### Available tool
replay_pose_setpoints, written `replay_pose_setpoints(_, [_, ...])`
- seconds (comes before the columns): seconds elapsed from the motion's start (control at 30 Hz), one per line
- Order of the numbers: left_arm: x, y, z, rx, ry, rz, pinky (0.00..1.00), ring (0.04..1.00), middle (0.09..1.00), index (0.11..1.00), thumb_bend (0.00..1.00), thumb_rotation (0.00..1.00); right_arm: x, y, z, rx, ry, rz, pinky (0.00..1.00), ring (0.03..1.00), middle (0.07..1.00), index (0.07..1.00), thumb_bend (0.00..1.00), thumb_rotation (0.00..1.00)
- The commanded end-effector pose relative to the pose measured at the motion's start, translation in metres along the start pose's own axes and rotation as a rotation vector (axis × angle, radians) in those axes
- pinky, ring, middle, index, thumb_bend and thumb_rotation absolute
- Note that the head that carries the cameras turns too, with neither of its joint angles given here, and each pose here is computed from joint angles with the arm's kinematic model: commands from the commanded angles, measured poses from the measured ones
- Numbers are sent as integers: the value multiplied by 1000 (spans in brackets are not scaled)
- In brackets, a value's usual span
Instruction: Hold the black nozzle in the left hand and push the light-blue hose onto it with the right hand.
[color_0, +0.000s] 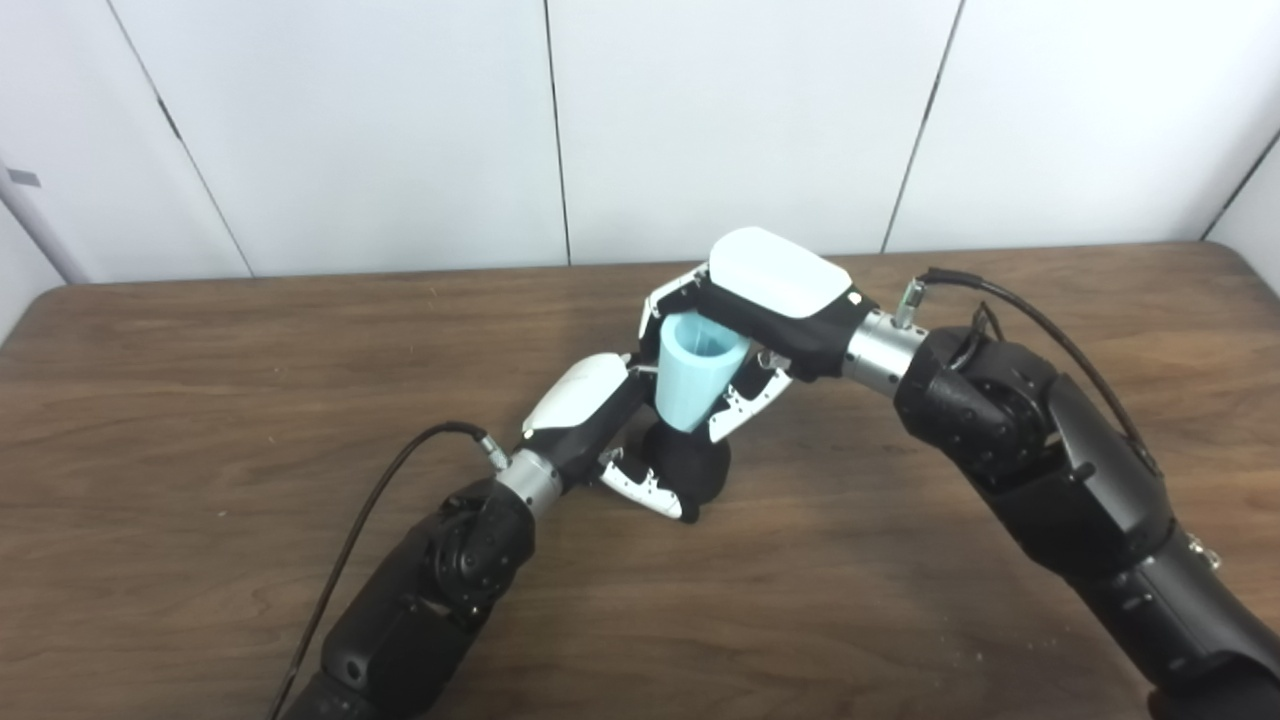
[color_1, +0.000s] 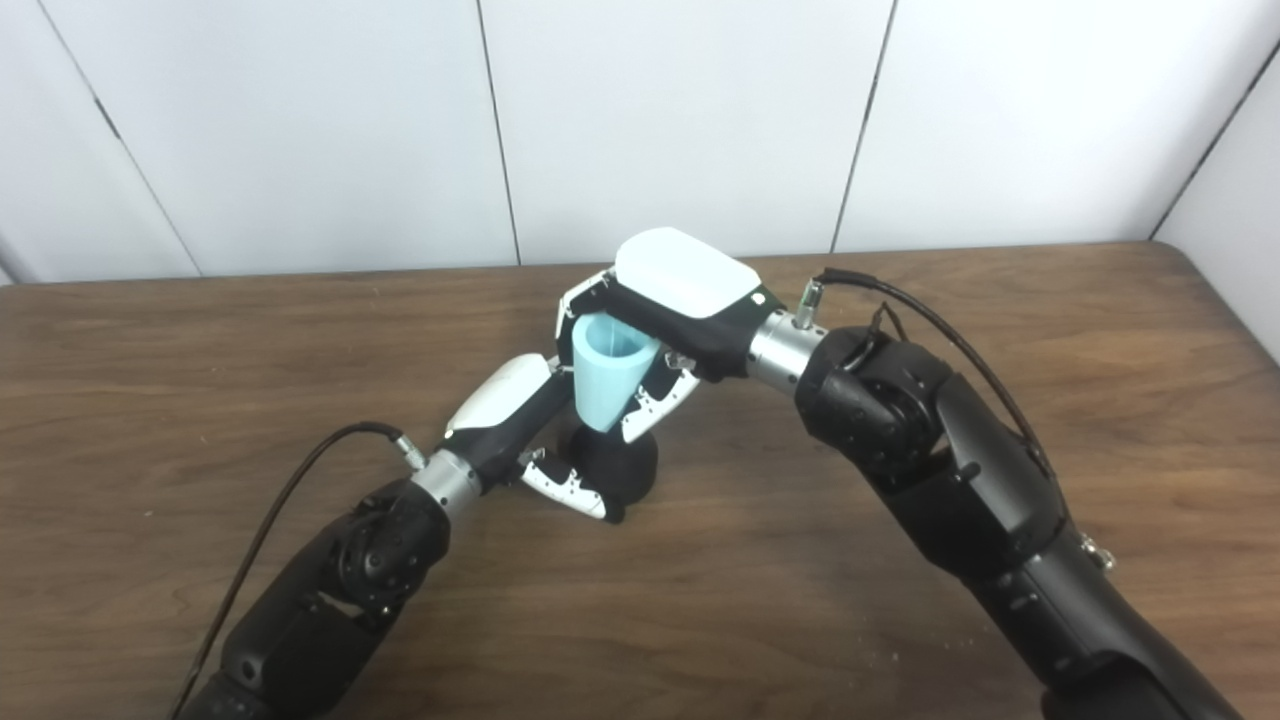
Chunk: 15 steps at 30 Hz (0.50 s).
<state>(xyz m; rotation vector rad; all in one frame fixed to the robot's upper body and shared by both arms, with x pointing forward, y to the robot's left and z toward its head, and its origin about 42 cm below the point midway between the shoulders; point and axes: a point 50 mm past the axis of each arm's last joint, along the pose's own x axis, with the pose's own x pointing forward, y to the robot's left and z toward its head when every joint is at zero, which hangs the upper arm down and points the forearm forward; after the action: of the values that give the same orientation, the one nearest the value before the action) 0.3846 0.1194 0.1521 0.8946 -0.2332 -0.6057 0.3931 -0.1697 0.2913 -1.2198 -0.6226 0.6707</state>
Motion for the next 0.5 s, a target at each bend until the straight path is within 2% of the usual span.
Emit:
replay_pose_setpoints(0.0, [-19, -33, -30, 10, 163, -181, 990, 620, 489, 485, 525, 0, -10, 12, -16, -63, 43, 106, 379, 406, 479, 533, 497, 0])
replay_pose_setpoints(0.27, [-19, -32, -31, 13, 163, -187, 999, 619, 490, 485, 525, 0, -7, 15, -18, -112, 10, 113, 388, 410, 477, 527, 498, 0])
replay_pose_setpoints(0.47, [-19, -32, -32, 4, 165, -183, 1000, 619, 488, 486, 525, 0, -7, 21, -19, -100, 20, 123, 388, 414, 468, 530, 498, 0])
